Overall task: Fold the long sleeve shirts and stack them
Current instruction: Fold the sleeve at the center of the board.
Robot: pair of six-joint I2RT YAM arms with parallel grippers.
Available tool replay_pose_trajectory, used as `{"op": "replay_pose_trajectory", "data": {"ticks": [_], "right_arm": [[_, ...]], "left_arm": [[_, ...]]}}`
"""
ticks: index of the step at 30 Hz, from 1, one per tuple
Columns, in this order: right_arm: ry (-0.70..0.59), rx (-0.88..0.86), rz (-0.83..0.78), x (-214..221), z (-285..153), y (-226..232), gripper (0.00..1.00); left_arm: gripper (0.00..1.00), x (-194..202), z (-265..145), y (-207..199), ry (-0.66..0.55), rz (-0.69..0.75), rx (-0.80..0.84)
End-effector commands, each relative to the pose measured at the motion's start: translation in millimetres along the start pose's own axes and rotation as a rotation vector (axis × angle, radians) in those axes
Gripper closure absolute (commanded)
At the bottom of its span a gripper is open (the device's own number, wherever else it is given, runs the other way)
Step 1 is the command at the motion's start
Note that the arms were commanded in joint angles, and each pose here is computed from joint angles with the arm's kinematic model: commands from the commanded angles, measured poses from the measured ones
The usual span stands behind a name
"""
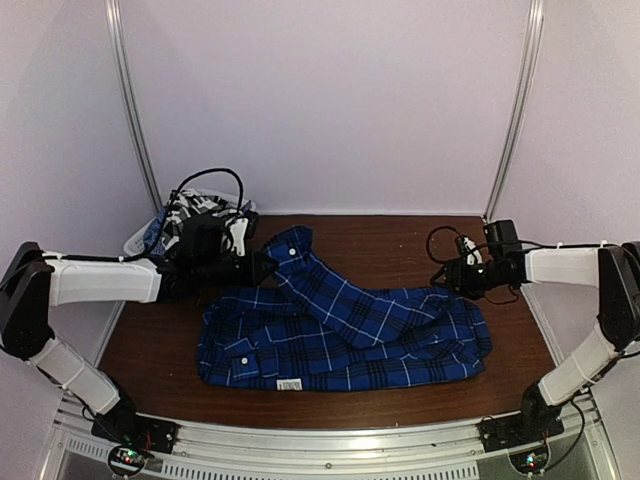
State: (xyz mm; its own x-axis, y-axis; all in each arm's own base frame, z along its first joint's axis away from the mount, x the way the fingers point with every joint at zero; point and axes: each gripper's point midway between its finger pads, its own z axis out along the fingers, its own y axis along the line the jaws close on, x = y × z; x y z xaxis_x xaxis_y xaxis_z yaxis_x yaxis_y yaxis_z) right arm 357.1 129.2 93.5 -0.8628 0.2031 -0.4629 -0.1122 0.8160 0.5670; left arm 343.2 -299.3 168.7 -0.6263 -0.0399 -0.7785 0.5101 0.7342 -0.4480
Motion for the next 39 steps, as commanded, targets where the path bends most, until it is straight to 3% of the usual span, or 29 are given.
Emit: {"op": "replay_pose_trajectory", "data": {"ticks": [1, 23, 27, 39], "right_arm": [[0.015, -0.012, 0.003, 8.1, 7.0, -6.4, 0.33], [0.035, -0.028, 0.004, 12.4, 13.6, -6.4, 0.33], [0.036, -0.028, 0.003, 13.0, 13.6, -5.7, 0.33], [0.024, -0.003, -0.011, 12.0, 9.9, -5.0, 0.33]], "left_arm": [[1.0, -21.2, -19.6, -2.1, -0.131, -0.024, 0.003], [0.99, 60.8, -25.4, 35.7, -0.042, -0.16, -0.094], [0.94, 74.9, -30.2, 43.5, -0.04, -0.196, -0.132], [0.66, 79.4, -75.4, 76.2, -0.126, -0.231, -0.35]]}}
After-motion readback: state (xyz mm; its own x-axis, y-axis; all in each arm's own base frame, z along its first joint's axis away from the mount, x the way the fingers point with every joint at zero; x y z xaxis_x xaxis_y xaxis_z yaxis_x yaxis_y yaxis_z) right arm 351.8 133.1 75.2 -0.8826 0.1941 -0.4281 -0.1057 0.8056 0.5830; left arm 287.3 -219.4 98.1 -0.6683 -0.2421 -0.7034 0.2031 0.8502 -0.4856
